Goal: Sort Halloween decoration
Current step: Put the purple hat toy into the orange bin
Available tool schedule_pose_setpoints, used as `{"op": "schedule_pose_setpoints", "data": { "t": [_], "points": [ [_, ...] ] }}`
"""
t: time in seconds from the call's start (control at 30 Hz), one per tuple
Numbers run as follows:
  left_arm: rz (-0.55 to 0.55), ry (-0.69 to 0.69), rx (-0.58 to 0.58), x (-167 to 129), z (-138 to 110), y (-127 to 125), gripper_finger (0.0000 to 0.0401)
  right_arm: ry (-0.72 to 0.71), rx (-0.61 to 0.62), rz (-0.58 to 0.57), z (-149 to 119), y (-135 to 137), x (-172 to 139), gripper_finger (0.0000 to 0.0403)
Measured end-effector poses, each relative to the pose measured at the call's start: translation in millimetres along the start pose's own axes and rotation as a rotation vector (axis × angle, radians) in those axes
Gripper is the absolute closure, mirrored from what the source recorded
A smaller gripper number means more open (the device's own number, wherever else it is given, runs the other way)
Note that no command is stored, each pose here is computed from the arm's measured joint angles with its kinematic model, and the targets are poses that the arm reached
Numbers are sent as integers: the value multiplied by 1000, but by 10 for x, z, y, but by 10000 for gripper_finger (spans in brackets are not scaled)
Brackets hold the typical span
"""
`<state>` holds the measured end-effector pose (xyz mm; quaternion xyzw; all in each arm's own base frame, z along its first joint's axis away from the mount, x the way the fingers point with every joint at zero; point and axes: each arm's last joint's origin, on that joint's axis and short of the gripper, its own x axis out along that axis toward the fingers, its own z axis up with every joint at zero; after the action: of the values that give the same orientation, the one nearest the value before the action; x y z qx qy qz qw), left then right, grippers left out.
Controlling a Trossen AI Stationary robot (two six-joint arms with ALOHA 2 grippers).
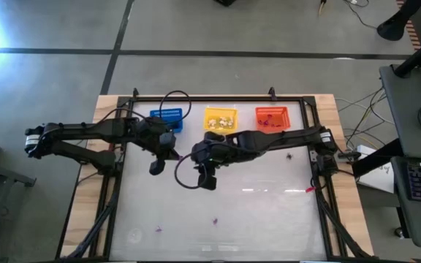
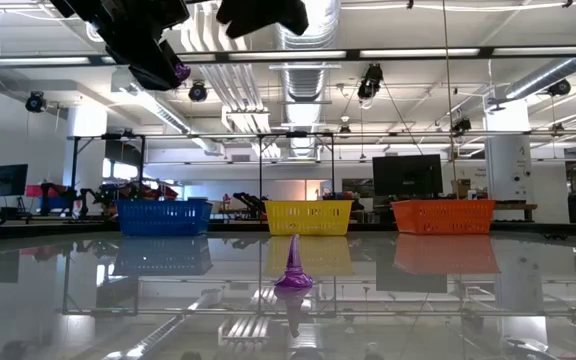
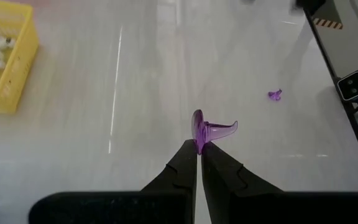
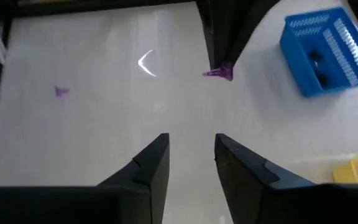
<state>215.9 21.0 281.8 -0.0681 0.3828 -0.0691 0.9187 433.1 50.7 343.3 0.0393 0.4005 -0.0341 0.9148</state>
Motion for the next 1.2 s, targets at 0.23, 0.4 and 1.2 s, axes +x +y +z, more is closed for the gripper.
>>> {"op": "schedule_pose_setpoints", "data": {
  "t": [0.23, 0.4, 1.2],
  "points": [
    [-38, -25, 42, 19, 30, -46, 401, -61, -63, -80, -110, -65, 296, 297],
    [-39, -29, 48, 23, 35, -48, 401, -97, -38, -102, -104, -156, 364, 306],
    [-36, -75, 82, 21, 80, -45, 401, -165, 18, -36, -59, -173, 402, 321]
  ]
}}
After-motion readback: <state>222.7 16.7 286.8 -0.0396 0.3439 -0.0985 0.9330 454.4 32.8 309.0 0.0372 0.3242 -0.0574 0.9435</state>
